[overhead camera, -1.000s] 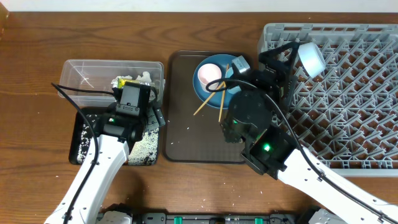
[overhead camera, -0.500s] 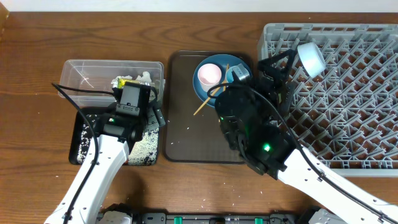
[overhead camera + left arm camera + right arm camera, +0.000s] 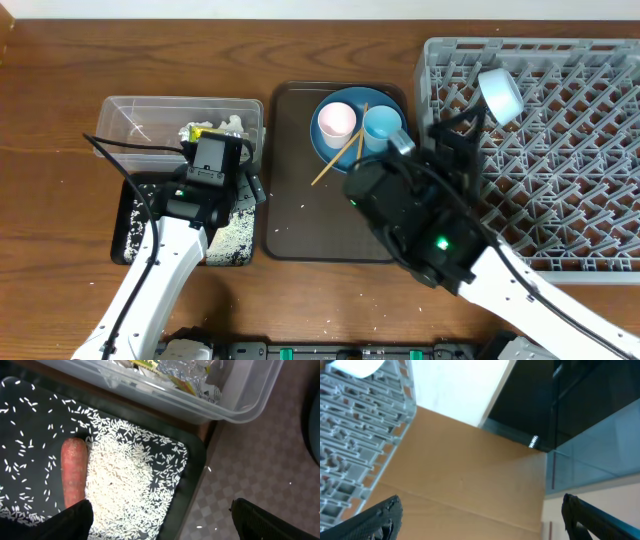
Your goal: Sort waste into correct bins and load items into the dishwasher rack
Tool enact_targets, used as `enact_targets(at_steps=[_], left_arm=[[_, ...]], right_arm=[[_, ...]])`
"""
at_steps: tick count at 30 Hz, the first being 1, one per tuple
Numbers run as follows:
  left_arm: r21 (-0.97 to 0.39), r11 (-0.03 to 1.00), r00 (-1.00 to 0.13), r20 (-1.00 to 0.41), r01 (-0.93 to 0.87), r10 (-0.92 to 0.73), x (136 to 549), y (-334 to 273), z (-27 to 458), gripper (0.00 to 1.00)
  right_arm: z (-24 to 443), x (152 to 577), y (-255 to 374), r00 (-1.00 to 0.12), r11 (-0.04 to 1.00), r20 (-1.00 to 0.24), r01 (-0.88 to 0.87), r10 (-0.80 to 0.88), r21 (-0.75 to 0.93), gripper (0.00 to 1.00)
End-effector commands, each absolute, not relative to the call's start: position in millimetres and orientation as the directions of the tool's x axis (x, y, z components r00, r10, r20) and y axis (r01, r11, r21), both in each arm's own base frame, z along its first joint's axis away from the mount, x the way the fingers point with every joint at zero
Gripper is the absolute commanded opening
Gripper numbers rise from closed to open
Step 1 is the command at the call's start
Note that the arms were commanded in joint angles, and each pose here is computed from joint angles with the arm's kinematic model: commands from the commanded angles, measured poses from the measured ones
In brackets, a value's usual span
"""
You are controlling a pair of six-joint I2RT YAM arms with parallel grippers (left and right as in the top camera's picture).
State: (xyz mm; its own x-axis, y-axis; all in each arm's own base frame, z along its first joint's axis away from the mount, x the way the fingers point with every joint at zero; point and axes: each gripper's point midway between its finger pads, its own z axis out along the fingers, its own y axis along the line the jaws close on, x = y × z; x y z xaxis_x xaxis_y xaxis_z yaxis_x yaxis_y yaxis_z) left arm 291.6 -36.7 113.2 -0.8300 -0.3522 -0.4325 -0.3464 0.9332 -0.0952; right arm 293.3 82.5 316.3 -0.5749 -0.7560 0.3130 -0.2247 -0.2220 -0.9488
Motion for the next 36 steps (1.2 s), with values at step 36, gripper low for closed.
enact_targets(at_steps=[36], left_arm=[[-0.088, 0.935, -0.827, -0.443, -0.344, -0.346, 290.9, -33.4, 115.5, 0.91]], right_arm=[[296.1, 255.4, 80.8, -0.796, 0.994, -0.598, -0.108, -0.096, -0.017, 0.99]])
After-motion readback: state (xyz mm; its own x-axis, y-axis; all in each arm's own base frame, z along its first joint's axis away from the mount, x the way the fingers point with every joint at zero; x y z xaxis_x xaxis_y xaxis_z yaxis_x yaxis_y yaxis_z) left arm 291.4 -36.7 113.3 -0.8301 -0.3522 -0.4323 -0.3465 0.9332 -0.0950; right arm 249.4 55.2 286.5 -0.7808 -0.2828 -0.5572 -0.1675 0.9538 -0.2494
